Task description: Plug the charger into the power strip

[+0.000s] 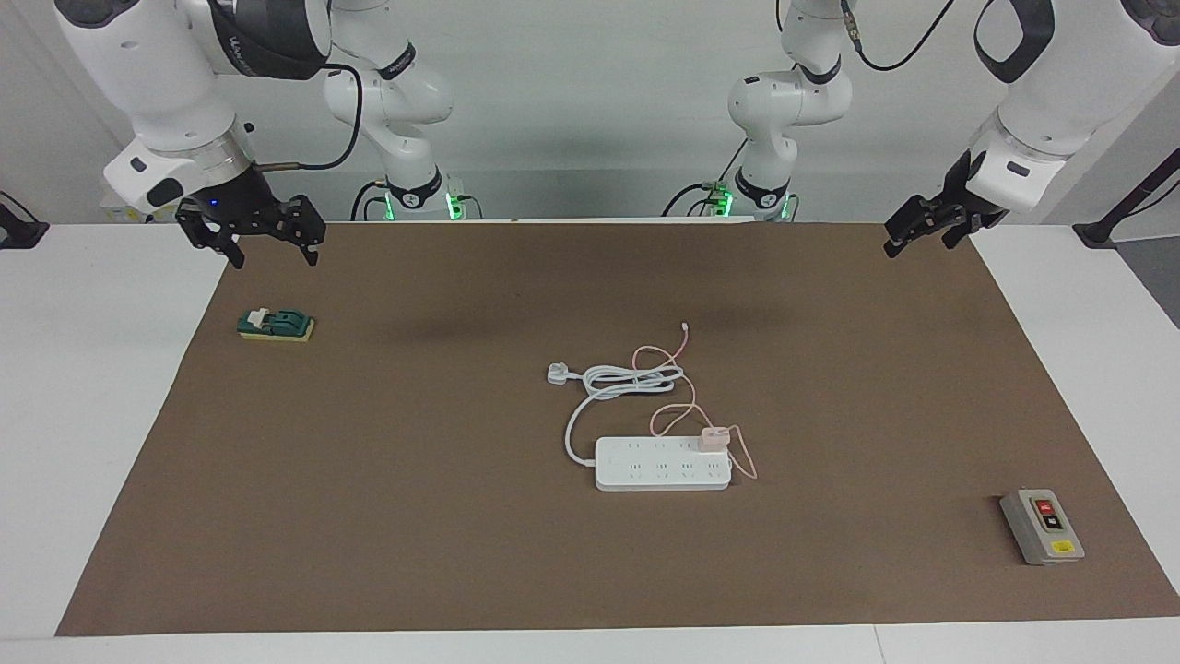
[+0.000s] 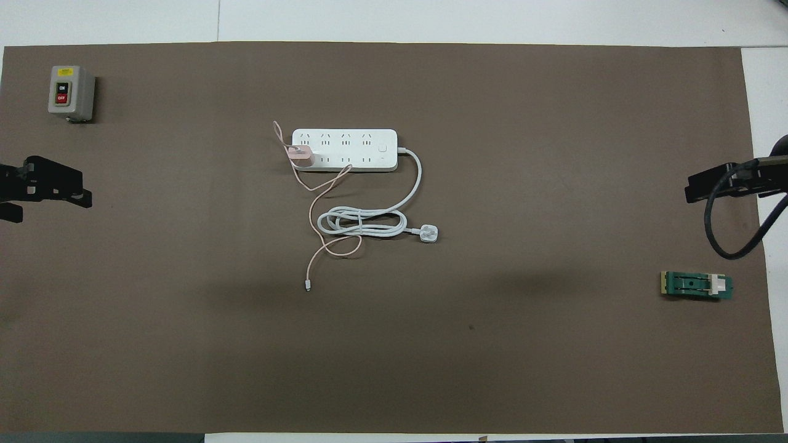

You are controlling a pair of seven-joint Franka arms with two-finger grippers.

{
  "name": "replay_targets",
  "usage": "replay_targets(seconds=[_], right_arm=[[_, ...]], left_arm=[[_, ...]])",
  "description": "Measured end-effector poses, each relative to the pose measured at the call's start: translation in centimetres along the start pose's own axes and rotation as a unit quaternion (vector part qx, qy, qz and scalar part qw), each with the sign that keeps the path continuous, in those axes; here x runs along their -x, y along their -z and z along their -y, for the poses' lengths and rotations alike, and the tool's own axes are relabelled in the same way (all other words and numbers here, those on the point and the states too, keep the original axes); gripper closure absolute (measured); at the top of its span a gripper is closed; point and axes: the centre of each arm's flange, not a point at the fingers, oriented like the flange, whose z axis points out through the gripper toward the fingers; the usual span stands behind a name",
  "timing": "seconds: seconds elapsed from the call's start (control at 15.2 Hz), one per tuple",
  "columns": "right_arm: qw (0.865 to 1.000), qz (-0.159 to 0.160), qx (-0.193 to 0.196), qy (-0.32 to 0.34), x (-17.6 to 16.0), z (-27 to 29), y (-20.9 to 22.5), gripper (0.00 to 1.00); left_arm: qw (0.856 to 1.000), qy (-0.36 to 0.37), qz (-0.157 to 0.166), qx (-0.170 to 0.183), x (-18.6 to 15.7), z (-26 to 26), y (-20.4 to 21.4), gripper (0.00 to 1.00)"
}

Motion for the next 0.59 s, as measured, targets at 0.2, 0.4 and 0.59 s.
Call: replay_targets(seconds=[0.2, 0.4, 0.59], right_arm=[[1.000, 0.000, 0.000, 0.000, 0.00, 0.00, 0.00, 0.00], [1.000, 0.000, 0.000, 0.000, 0.00, 0.00, 0.00, 0.00], [1.000, 0.000, 0.000, 0.000, 0.00, 0.00, 0.00, 0.00]], left_arm=[[1.000, -0.029, 0.004, 0.000, -0.37, -0.04, -0.54, 0.00], [0.999, -0.034, -0.002, 0.001, -0.49, -0.04, -0.44, 0.00], [0.999, -0.035, -0.008, 0.001, -0.62, -0.06, -0.33, 0.00]])
